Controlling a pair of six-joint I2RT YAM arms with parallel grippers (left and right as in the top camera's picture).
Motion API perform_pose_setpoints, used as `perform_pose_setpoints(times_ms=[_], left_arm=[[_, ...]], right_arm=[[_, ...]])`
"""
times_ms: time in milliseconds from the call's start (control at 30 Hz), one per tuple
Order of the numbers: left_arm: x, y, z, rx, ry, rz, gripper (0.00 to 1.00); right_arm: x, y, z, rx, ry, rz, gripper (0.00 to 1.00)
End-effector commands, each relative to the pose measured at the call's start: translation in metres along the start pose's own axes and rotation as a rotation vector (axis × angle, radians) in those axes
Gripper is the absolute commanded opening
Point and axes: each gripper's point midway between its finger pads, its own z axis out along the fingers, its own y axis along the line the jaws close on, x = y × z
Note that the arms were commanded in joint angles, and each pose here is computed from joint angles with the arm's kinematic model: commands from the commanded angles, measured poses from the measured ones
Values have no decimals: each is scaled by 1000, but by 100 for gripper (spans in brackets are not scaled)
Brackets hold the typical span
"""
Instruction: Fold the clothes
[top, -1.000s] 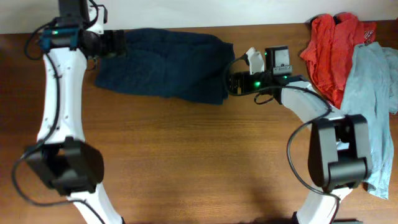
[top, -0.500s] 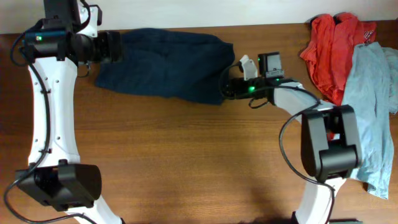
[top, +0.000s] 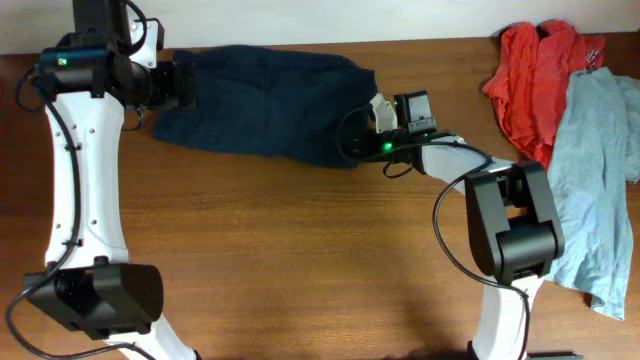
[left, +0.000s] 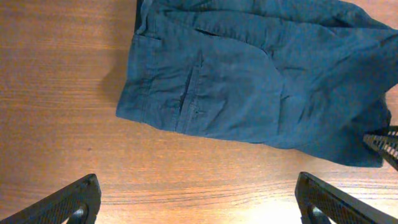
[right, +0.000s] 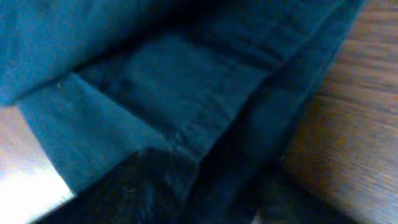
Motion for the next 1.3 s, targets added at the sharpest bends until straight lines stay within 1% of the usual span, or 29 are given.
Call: perform_pose_setpoints(times_ms=[0,33,67,100,167,333,500,600,700,833,1033,1167,1200,1267], left_arm=[[-4,3,-11,-14,-26,-8,99],[-4,3,-11,-14,-26,-8,99],[-3,3,-11,-14,-25,-8,99],[-3,3,-11,-14,-25,-8,99],[-3,3,-11,-14,-25,-8,99],[-3,3,-11,-13,-25,-9,99],[0,0,-7,-9,-6,-4,99],[5,-9,-1,2,14,13,99],[11,-21,6,15,36,35,99],[23,-38,20,33,73,68,99],[37,-54,37,51,111,101,99],[43,-63,45,61,123,120,99],[43,-65,47,63,122,124,99],[44,-69,51,68,118,130,99]], right_arm=[[4,-8,6,16,14,57,17],[4,-6,4,-1,17,74,8],[4,-5,3,-15,21,88,5],[4,-3,1,-37,24,96,4],[4,-3,-6,-61,36,130,4],[10,-19,-39,-15,79,209,4],[18,-43,-90,80,112,295,4],[29,-53,-122,107,149,298,4],[43,-59,-143,121,193,315,4],[59,-68,-157,142,245,329,4],[79,-86,-169,261,317,362,4],[85,-91,-174,276,331,388,4],[85,-91,-175,275,332,391,10],[86,-91,-176,273,333,394,35]])
